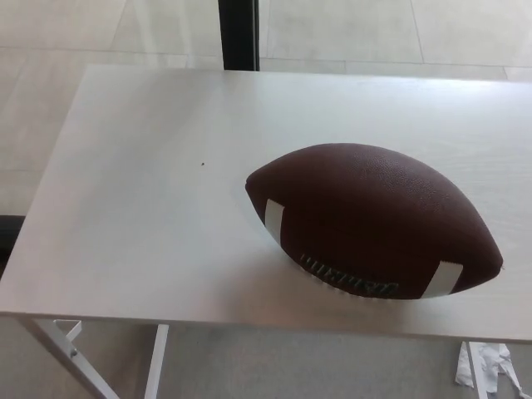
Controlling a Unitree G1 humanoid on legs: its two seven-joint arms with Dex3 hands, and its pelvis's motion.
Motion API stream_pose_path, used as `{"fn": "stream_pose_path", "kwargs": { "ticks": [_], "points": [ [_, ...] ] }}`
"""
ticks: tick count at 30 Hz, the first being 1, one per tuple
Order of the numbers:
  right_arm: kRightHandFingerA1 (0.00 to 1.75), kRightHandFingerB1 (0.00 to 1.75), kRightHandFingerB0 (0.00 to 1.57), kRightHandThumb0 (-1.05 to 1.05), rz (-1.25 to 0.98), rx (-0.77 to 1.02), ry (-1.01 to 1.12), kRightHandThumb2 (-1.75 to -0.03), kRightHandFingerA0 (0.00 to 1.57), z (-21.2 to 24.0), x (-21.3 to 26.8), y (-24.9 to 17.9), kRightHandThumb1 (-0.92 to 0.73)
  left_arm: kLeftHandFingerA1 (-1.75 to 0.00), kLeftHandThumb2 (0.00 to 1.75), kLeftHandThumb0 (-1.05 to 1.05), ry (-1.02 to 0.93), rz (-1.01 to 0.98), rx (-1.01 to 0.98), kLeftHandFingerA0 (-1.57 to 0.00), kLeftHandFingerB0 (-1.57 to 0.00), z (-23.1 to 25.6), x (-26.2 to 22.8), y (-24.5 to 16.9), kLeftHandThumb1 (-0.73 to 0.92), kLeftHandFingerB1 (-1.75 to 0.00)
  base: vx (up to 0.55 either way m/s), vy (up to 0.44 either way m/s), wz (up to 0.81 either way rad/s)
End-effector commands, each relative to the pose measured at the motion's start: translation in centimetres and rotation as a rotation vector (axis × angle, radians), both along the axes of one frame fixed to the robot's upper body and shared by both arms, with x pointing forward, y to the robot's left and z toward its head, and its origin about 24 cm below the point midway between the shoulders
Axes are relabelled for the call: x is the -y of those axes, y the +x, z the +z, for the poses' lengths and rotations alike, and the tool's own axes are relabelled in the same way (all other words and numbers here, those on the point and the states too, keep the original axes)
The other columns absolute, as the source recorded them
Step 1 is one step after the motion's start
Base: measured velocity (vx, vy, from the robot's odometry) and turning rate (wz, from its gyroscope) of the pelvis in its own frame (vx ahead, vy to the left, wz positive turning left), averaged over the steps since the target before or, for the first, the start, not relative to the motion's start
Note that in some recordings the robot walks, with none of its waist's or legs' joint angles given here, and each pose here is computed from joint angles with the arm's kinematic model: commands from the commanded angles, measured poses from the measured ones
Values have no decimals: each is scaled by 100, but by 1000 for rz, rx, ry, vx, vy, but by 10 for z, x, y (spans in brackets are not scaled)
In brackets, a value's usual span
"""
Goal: The robot uses both its hands to grab the left and right ends of a football kept in the middle of the desk infront of it, lifts it up and places it in the palm of a person
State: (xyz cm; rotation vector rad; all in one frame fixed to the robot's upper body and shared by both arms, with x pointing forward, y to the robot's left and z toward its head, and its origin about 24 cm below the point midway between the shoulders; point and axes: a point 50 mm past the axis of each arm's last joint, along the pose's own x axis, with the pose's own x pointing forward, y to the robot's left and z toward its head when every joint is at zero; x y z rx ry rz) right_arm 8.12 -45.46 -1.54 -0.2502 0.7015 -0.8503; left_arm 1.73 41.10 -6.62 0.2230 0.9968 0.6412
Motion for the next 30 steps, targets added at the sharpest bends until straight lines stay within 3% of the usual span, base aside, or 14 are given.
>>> {"fn": "stream_pose_path", "kwargs": {
  "ticks": [1,4,10,11,12,15,16,17,20,21,22,26,27,30],
  "points": [
    [58,45,32,-54,-144,210,-44,-75,54,26,21,-5,-38,-60,54,-62,0,53,136,-99,-77,19,-19,-4,41,-45,0,0,0],
    [55,45,34,-53,-179,233,-32,-74,52,25,22,-5,-37,-77,72,-70,-10,68,148,-104,-75,19,-19,-5,29,-54,0,0,0],
    [161,35,39,-70,-197,278,-54,-56,107,31,25,0,-51,-49,57,-81,-34,214,346,-86,-72,26,-19,2,51,-46,0,0,0],
    [142,47,30,-75,-176,296,-70,-88,113,35,25,2,-45,-46,60,-86,-37,243,401,-78,-64,31,-20,7,61,-45,0,0,0],
    [57,31,31,-85,-167,318,-95,-62,39,41,27,6,-70,-43,68,-90,-43,237,438,-71,-58,37,-23,18,88,-39,0,0,0],
    [33,28,17,-98,-158,270,-108,-69,27,50,31,16,-92,-44,82,-105,-94,196,519,-46,-38,47,-26,35,92,-38,0,0,0],
    [44,25,7,-96,-155,274,-89,-116,12,55,33,19,-78,-46,79,-105,-120,181,557,-35,-27,52,-27,41,92,-37,0,0,0],
    [47,25,4,-104,-161,303,-74,-80,40,60,35,23,-91,-45,81,-105,-125,155,576,-25,-18,57,-27,46,92,-37,0,0,0],
    [159,35,10,-85,-96,351,-103,-129,137,74,35,37,-79,-43,82,-105,-90,107,649,-25,-17,72,-27,62,92,-37,0,0,0],
    [76,19,0,-92,-75,398,-107,-128,8,80,34,45,-80,-44,82,-105,-73,103,684,-28,-18,79,-28,70,92,-37,0,0,0],
    [52,27,4,-99,-61,473,-107,-125,13,87,31,53,-81,-51,122,-101,-57,99,721,-29,-17,86,-28,79,77,-46,0,0,0],
    [48,23,7,-102,-7,674,-60,-123,17,108,18,85,-78,-46,81,-105,-21,56,856,-43,-33,119,-20,121,92,-43,0,0,0],
    [43,29,9,-105,-3,692,-65,-85,30,112,13,92,-92,-53,121,-103,-13,10,872,-40,-31,127,-18,132,76,-53,0,0,0],
    [87,45,4,-103,99,789,-35,-124,32,122,-18,127,-79,-38,71,-105,-55,-139,1001,-58,-50,172,5,192,79,-40,0,0,0]
  ]
}}
